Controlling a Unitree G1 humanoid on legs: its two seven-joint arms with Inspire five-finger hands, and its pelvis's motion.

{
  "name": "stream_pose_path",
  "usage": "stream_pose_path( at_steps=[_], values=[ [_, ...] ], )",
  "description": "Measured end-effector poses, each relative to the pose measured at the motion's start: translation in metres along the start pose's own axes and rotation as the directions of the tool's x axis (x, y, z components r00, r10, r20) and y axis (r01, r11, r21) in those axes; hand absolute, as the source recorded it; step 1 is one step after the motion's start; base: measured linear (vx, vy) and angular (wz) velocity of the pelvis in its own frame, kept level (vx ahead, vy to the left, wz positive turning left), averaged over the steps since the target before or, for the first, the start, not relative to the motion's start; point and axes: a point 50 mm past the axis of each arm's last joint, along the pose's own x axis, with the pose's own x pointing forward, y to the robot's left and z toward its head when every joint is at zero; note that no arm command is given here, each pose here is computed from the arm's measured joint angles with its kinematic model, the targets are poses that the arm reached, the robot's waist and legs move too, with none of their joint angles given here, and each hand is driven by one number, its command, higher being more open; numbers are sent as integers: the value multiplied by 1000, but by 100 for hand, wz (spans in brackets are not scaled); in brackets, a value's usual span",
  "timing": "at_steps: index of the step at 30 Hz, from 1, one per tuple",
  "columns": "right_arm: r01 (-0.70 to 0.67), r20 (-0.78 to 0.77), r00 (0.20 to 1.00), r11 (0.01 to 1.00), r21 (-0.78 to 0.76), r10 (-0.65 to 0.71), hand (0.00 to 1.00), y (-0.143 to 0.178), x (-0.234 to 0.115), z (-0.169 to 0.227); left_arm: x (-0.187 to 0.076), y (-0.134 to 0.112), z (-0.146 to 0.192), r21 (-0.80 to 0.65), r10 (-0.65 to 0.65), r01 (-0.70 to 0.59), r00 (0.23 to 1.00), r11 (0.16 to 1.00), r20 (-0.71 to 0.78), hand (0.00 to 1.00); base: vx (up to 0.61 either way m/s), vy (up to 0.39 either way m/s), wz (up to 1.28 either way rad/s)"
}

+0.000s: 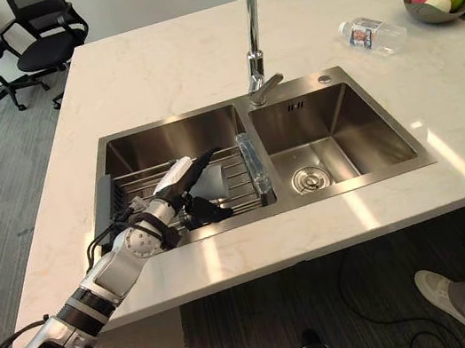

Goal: Walk over to the sink, pick up the cup, carry it to the dishwasher, place the cup inside the dishwasher, then close the dishwasher door

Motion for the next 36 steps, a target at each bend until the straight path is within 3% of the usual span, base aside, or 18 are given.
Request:
stream_pose_path(
  at_steps=[14,25,28,36],
  values=[
    [-3,-4,1000,1000,-4,3,100,1,0,2,0,2,-6,137,29,-20,998,990,-60,100,-46,-47,-1],
    [4,-7,1000,1000,24,-4,100,0,0,3,1,4,-13,-111,123,-133,988,985,-92,100,-14,-16,0],
    [0,-5,1000,1000,26,0,100,-1,0,3,1,11,-12,-242,65,-75,997,967,-52,100,0,0,0],
    [-6,8,1000,1000,17,6,100,-2,-1,5,6,5,12,-379,-152,185,982,907,115,100,0,0,0]
  ],
)
